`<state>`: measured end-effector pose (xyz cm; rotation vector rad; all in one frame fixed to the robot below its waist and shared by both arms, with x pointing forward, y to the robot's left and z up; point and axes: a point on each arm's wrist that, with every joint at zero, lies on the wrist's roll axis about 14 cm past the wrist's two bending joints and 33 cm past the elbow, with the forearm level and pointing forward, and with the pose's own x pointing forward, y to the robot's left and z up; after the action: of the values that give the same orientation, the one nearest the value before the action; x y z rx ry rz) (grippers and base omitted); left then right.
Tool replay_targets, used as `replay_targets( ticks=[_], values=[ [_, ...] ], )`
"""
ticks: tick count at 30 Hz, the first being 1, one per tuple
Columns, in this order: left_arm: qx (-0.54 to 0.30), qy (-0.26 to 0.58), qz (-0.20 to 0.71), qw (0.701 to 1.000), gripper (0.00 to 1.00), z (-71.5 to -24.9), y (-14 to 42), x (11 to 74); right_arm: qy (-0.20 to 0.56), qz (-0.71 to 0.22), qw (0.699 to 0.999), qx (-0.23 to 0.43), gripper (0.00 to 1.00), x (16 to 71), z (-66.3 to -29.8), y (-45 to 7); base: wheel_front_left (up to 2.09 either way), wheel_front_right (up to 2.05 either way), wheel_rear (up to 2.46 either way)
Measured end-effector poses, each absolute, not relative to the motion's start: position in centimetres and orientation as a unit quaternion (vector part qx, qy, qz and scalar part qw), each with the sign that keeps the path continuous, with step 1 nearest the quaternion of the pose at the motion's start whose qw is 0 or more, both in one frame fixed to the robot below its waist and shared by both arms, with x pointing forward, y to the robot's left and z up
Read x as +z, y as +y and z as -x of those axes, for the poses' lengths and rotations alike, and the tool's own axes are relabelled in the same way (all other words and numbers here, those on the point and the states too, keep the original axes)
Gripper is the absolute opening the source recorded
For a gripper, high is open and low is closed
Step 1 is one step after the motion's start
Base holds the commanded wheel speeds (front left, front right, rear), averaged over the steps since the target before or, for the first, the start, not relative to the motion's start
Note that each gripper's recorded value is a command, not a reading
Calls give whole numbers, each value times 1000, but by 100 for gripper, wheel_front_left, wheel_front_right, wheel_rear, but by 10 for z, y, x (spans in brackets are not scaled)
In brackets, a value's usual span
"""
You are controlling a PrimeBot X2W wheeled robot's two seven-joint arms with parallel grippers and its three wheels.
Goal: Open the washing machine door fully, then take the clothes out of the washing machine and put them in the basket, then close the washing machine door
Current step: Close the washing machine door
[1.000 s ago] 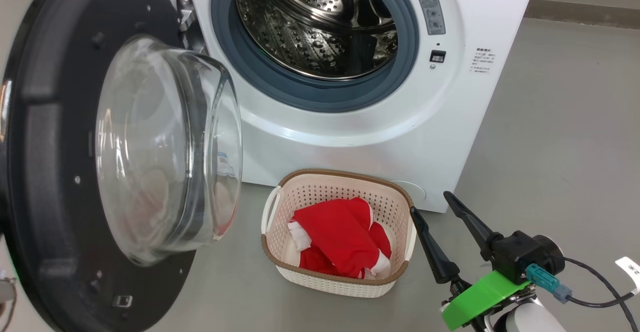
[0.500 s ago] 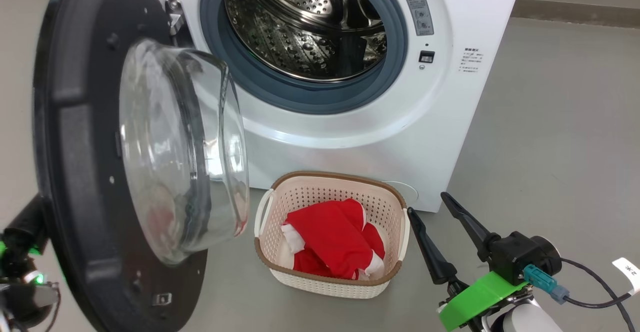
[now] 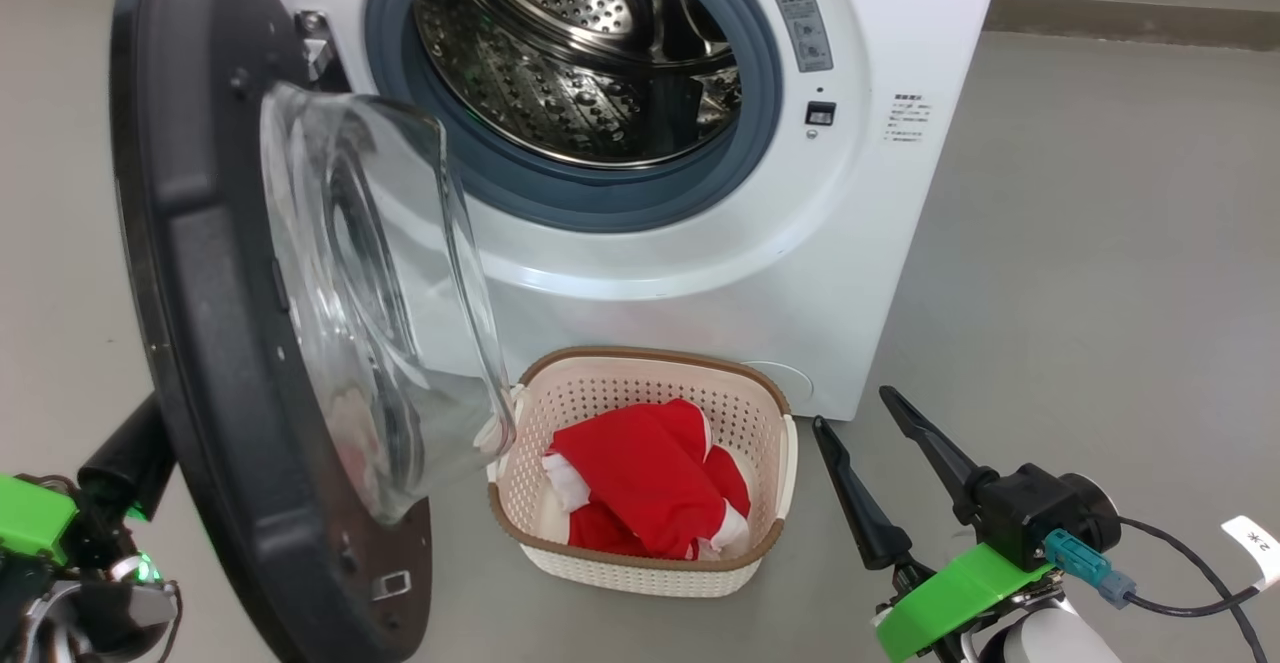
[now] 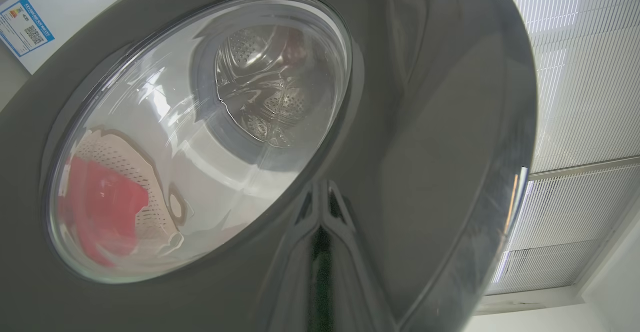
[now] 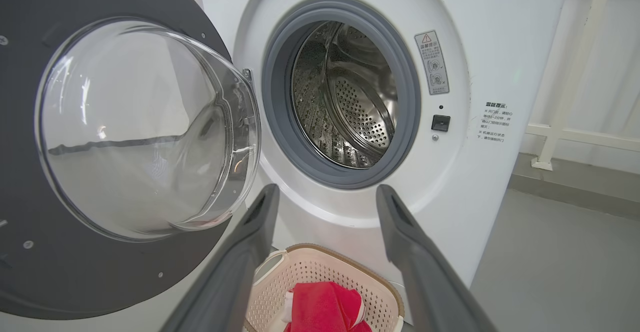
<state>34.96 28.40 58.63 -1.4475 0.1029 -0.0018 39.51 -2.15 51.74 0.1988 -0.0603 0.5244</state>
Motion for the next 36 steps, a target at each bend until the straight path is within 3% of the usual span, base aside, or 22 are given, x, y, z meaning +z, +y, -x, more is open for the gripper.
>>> replay_targets(
  ticks=[21, 32, 34, 35, 36],
  values=[
    [-55, 70, 692, 717, 0, -381, 231, 585, -19, -98, 969, 227, 100, 507, -397, -45, 0, 0, 0],
    [-62, 71, 694, 714, 0, -384, 220, 582, -19, -95, 972, 216, 100, 506, -397, -54, 0, 0, 0],
    [-59, 64, 692, 717, 43, -384, 221, 584, -19, -95, 972, 216, 100, 506, -397, -55, 0, 0, 0],
    [-57, 61, 691, 718, 99, -384, 223, 585, -18, -95, 972, 216, 100, 506, -397, -55, 0, 0, 0],
    [-55, 54, 686, 723, 100, -384, 225, 586, -18, -95, 972, 216, 100, 505, -398, -54, 0, 0, 0]
  ],
)
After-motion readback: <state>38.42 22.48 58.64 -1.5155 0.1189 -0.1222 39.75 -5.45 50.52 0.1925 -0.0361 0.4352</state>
